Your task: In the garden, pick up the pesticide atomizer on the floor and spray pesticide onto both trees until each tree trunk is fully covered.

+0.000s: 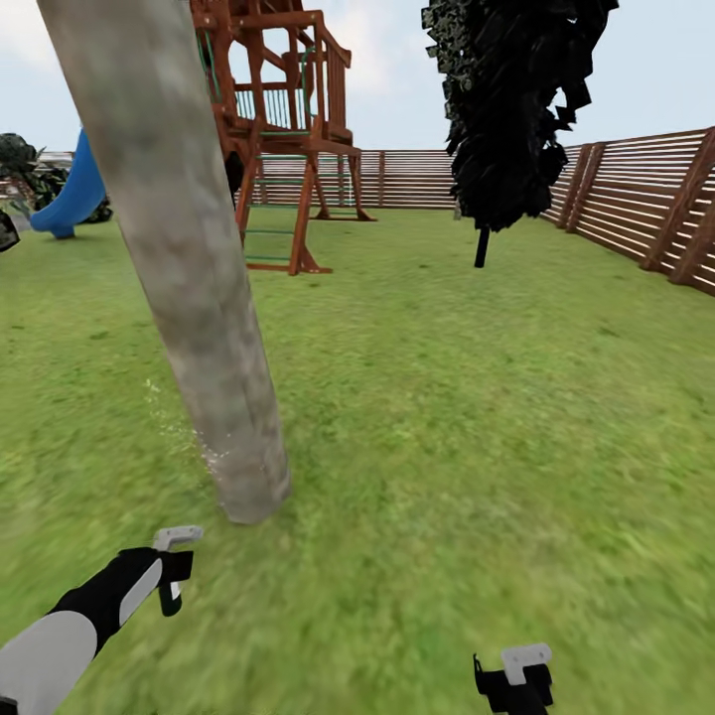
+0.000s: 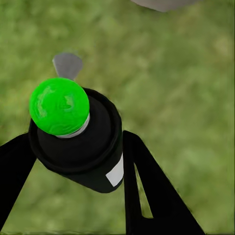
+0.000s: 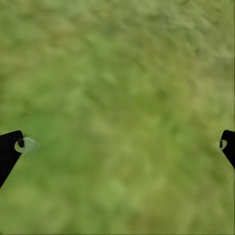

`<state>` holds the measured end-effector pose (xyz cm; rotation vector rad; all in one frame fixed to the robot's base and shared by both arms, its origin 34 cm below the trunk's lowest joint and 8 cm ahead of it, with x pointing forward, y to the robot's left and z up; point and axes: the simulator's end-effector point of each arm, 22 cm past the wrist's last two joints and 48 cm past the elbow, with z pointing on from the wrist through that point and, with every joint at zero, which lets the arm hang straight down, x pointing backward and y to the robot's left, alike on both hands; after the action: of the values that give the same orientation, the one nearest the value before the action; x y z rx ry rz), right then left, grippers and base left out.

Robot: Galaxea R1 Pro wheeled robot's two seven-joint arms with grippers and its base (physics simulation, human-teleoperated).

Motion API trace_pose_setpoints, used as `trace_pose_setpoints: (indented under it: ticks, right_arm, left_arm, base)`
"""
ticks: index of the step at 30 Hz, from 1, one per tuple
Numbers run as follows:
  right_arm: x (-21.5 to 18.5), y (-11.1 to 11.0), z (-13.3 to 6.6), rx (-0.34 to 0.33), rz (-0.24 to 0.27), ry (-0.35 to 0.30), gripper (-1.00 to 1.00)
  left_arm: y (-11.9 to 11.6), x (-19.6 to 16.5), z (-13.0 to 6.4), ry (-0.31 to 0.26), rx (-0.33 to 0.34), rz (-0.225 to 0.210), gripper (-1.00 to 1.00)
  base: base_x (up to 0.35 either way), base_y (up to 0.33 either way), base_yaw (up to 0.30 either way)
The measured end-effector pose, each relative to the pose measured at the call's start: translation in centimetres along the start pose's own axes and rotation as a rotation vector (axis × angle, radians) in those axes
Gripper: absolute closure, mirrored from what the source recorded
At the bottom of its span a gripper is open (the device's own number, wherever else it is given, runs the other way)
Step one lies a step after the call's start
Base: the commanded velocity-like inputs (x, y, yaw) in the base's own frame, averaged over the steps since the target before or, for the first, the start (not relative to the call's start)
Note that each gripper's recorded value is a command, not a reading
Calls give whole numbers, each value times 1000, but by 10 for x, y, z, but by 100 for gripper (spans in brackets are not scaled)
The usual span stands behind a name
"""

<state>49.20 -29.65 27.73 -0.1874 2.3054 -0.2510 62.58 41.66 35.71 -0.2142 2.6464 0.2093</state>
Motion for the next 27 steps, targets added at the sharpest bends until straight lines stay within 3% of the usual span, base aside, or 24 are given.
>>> trace_pose_setpoints:
  ticks: [12,27]
  right_arm:
    - [0,0,0,0,0,0,-100]
    - [0,0,0,0,0,0,-100]
  left_arm:
    - [-1,0,0,1,1,1,100]
    - [0,0,0,0,0,0,100]
  base:
    - [90,-176,55]
    - [70,-266,248]
